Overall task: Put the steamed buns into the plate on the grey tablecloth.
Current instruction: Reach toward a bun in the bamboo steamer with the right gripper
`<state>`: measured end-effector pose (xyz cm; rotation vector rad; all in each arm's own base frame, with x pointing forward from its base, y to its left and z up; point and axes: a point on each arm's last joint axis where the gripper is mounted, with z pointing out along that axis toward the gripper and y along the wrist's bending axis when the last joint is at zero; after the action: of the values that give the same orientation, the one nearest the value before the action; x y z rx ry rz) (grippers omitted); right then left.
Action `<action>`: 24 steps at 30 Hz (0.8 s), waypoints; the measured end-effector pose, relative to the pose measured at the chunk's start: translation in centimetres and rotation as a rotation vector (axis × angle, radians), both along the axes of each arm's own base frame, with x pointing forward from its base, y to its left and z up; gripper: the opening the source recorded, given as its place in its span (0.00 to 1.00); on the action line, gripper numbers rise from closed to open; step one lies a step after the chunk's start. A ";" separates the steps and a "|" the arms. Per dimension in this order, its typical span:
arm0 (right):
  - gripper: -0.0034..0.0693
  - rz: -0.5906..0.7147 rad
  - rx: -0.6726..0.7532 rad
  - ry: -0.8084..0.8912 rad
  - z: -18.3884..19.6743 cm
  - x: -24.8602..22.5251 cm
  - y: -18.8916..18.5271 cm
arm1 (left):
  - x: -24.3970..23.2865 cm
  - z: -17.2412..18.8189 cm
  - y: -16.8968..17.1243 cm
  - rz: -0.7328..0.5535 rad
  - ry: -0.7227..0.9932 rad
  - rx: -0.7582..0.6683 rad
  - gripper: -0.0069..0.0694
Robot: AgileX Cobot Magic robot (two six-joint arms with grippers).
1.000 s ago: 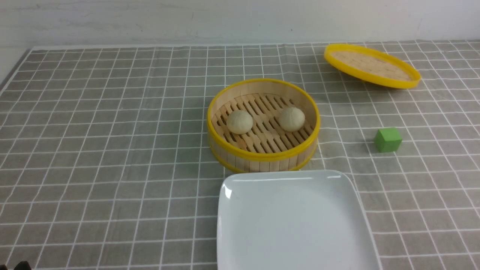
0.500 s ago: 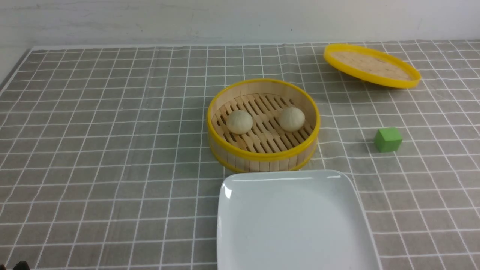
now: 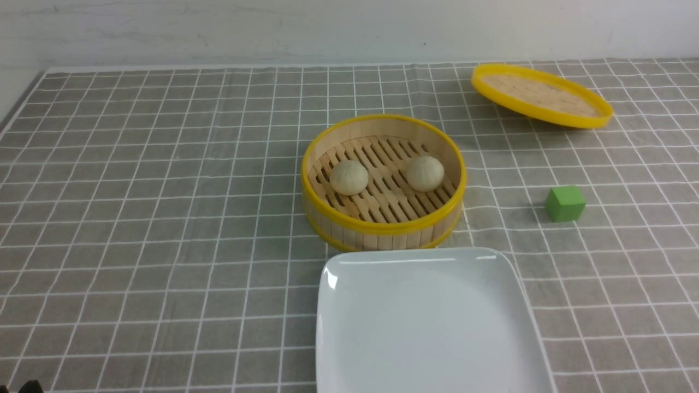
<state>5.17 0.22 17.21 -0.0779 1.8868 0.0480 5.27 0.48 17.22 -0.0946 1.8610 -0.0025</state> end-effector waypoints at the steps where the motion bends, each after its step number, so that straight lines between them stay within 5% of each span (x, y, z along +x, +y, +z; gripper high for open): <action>1: 0.38 0.000 0.000 0.000 0.0 0.0 0.0 | 0.0 0.0 0.0 0.000 0.000 0.000 0.41; 7: 0.38 0.000 0.010 0.000 0.0 0.0 0.0 | 0.0 0.0 0.0 0.008 -0.001 -0.034 0.41; 10: 0.38 -0.008 0.181 0.013 0.0 0.0 0.4 | 0.0 0.0 -0.5 0.037 -0.003 -0.312 0.41; 13: 0.38 -0.030 0.569 0.053 0.1 -0.1 1.3 | 0.0 0.0 -1.2 0.092 0.012 -0.761 0.41; 17: 0.38 -0.038 0.817 0.068 0.6 -0.1 1.8 | 0.0 0.1 -1.8 0.139 0.043 -1.089 0.41; 24: 0.29 -0.022 0.870 0.021 2.0 -0.2 1.8 | -0.1 0.7 -1.9 0.134 0.028 -1.152 0.36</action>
<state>5.02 2.04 19.24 0.5369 1.7410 0.8418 5.21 -1.37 17.93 -1.0050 1.6575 -0.9786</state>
